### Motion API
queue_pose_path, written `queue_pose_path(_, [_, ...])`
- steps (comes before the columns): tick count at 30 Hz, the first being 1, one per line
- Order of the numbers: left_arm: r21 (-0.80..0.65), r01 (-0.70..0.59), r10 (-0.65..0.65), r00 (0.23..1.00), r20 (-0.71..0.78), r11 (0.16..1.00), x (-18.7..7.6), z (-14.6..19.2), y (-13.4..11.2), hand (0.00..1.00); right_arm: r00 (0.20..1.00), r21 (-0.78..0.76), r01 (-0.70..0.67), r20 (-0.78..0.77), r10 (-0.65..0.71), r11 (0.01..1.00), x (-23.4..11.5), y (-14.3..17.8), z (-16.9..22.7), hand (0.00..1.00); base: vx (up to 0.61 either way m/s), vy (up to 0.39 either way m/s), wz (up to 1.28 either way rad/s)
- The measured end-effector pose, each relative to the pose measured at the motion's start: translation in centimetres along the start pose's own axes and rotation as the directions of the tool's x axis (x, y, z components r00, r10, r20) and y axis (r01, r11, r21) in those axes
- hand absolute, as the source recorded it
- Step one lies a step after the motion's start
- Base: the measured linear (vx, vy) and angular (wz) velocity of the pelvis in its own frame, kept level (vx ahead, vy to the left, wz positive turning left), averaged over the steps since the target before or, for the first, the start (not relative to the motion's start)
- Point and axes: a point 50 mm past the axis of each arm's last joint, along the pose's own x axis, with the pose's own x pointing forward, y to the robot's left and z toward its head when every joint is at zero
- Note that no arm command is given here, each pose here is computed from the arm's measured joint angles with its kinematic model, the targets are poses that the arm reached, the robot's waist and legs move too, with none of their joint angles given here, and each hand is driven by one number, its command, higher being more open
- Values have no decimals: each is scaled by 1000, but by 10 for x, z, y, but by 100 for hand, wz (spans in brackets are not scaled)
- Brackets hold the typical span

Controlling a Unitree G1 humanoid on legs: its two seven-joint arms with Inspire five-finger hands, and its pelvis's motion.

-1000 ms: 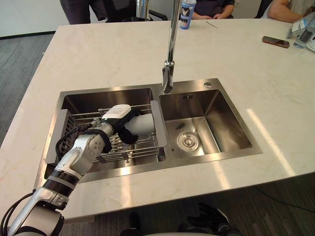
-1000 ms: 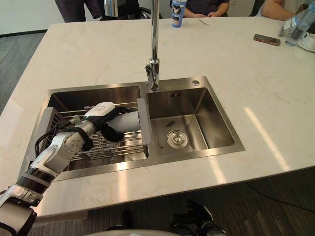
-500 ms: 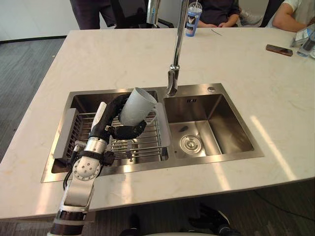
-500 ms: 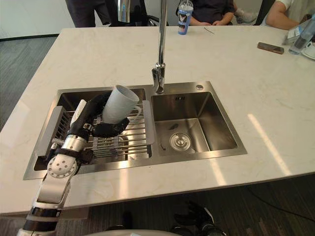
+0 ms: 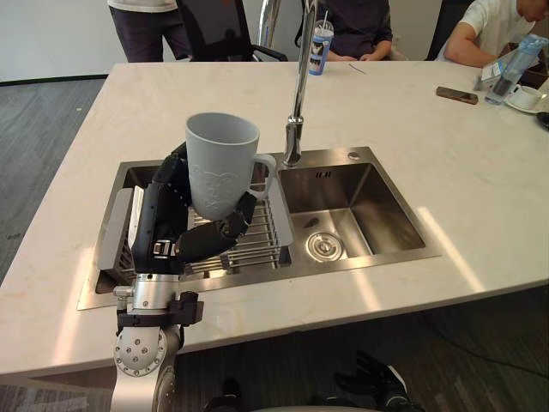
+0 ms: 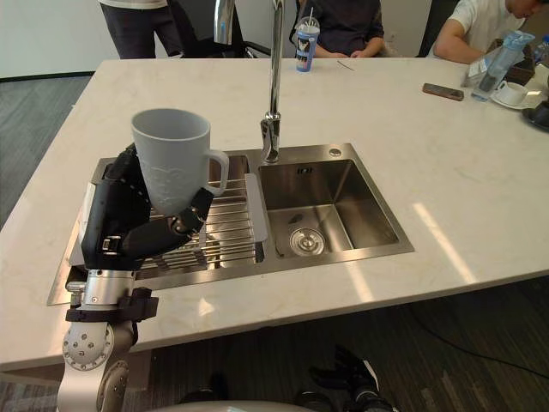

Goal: Walk over to the sink, pick up the cup, carry it to the dishwasher, place the cup inside the dishwasher, then close the dishwasher door

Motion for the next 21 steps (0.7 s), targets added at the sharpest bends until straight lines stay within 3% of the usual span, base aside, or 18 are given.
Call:
queue_pose_path(7, [-46,-80,81,996,24,996,-5,5,1,30,990,20,-27,139,24,999,10,18,37,90,-112,32,-7])
queue_pose_path(10, [-101,-107,107,994,-9,989,-7,-1,-7,30,979,-5,14,205,-13,1000,20,10,67,90,-245,-44,19])
queue_pose_path(19, [-180,-30,24,999,-35,983,-12,-4,-23,30,982,14,151,110,-152,988,7,-23,31,90,-273,-5,50])
queue_pose_path(21, [-235,15,-27,998,-48,972,-10,-11,-36,30,979,15,179,93,-180,984,0,-30,21,90,-63,116,72])
